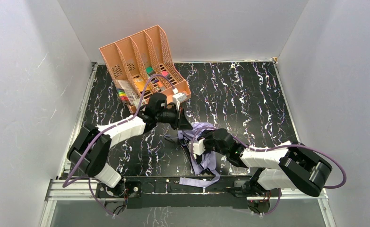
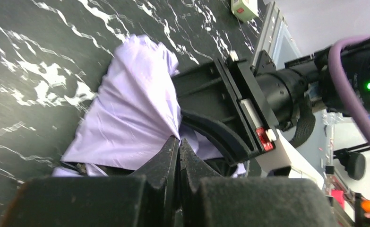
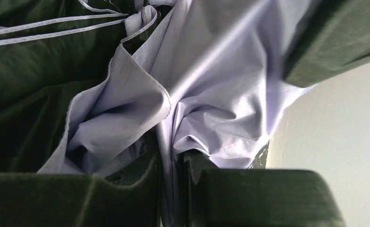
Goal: Put away the umbrella
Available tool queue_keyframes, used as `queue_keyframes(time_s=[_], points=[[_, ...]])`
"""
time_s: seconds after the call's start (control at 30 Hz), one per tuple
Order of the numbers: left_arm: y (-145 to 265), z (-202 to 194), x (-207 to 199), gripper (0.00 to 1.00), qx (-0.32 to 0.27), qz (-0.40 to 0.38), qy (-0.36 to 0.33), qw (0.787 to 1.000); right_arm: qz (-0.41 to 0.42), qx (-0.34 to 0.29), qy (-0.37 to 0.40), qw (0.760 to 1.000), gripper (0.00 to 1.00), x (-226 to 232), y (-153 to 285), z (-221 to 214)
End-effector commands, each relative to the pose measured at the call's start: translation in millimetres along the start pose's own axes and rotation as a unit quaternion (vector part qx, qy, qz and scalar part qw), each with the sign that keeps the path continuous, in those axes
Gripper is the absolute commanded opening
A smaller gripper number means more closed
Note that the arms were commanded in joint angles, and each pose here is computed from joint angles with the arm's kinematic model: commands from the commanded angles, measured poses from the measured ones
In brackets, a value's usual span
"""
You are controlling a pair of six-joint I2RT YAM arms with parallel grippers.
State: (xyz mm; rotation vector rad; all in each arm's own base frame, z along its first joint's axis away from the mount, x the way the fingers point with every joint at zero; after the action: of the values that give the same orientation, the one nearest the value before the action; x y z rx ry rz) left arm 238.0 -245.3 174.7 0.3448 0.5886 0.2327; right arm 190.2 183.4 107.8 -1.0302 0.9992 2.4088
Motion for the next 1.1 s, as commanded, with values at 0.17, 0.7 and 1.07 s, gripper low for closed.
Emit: queue_keyframes(time_s=[0.17, 0.7, 1.07], points=[[-14, -34, -48, 0.00, -0.032, -0.037, 0.030, 0.998, -0.005, 0.006, -0.055, 0.998, 0.18, -1, 1, 1], [-56, -112, -27, 0.01, -0.006, 0.064, 0.073, 0.995, 0.017, -0.042, -0.107, 0.993, 0.47, -3, 6, 14], [-55, -140, -8, 0.00, 0.045, 0.141, 0.062, 0.987, 0.024, -0.061, -0.167, 0.984, 0.68, -20, 40, 28]])
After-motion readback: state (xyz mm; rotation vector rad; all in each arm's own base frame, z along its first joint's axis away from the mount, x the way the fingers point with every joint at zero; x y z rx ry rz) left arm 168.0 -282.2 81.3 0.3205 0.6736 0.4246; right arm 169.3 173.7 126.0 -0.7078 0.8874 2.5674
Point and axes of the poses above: each gripper's point midway between its finger pads, its own y axis back along the fingers, its own x axis along the line the jaws close on, z = x × y, the point moved 9 cm from there along y, back along the fingers, and after that the axes turned 10 degrees about -y, right-handed, at the moved point
